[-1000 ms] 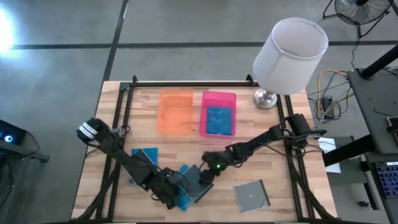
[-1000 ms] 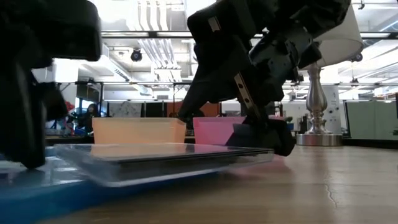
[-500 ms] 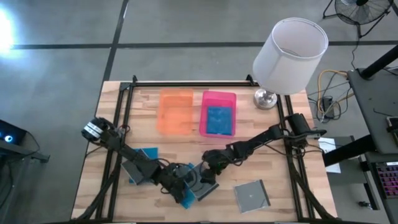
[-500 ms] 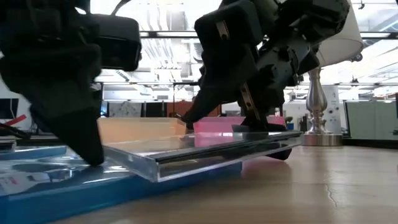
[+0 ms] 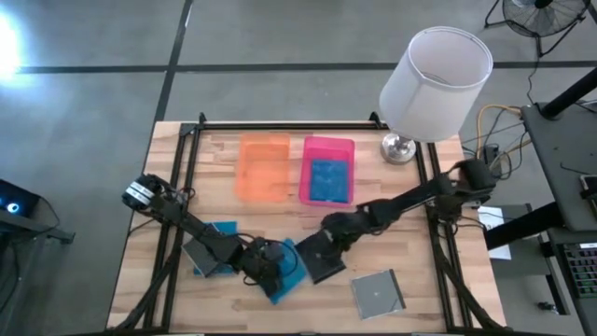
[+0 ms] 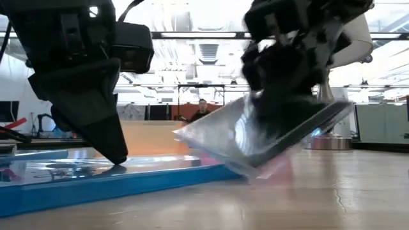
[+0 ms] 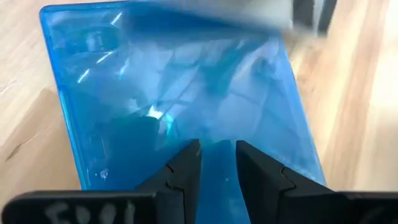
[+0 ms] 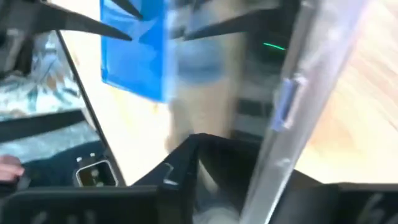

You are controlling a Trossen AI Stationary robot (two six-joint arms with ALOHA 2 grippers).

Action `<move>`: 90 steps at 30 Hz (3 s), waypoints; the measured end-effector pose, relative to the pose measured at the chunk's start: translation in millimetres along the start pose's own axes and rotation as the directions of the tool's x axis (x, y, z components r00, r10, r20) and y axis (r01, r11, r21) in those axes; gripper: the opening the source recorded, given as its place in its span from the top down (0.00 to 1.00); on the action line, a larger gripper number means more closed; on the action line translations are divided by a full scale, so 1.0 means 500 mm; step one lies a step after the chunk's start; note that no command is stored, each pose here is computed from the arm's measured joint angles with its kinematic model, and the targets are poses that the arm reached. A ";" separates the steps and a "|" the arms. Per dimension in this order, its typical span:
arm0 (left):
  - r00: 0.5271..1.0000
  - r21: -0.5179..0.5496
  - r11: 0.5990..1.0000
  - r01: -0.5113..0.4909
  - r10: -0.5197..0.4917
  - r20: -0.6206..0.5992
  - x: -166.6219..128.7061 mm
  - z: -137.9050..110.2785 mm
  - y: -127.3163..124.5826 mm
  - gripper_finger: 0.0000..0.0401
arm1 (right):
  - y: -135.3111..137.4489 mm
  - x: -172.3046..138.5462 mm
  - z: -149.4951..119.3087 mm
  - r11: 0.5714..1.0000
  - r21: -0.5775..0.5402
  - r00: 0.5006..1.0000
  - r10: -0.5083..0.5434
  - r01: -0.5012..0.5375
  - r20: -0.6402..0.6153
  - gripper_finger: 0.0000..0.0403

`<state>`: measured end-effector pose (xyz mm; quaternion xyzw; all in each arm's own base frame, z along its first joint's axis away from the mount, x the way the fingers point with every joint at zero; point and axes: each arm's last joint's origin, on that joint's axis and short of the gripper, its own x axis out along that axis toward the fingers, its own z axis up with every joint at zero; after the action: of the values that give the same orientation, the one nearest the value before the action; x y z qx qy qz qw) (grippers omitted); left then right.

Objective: Pick & place jewel cases by type
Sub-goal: Put the middle black CD case into the orange bin, then put the left black CD case into the orange bin

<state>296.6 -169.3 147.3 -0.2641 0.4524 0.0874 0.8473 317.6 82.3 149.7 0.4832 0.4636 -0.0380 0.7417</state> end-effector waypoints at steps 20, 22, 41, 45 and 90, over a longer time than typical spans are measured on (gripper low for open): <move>0.817 -0.217 0.967 0.136 0.015 0.576 -0.343 -0.041 0.017 0.78 | 0.111 -0.119 0.196 0.934 0.154 0.752 0.153 -0.322 0.642 0.97; 0.781 -0.197 0.963 0.184 -0.021 0.625 -0.393 -0.037 0.026 0.78 | 0.114 -0.112 0.250 0.941 0.142 0.758 0.153 -0.309 0.634 0.97; 0.495 0.134 0.925 0.356 -0.308 0.812 -0.681 0.032 0.151 0.78 | 0.024 -0.004 0.578 0.889 0.439 0.855 -0.126 -0.127 0.504 0.97; 0.482 0.162 0.917 0.364 -0.334 0.810 -0.694 0.033 0.166 0.78 | 0.014 0.013 0.608 0.870 0.482 0.886 -0.138 -0.106 0.444 0.97; 0.753 0.015 0.933 -0.360 0.300 -0.586 -0.354 -0.183 0.127 0.78 | 0.324 0.112 0.261 0.962 -0.239 0.991 -0.134 0.136 0.025 0.28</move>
<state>104.5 -147.6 226.5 -0.2353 0.7230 0.1733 0.6260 516.2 92.0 232.9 0.3571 0.4934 -0.0345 0.7924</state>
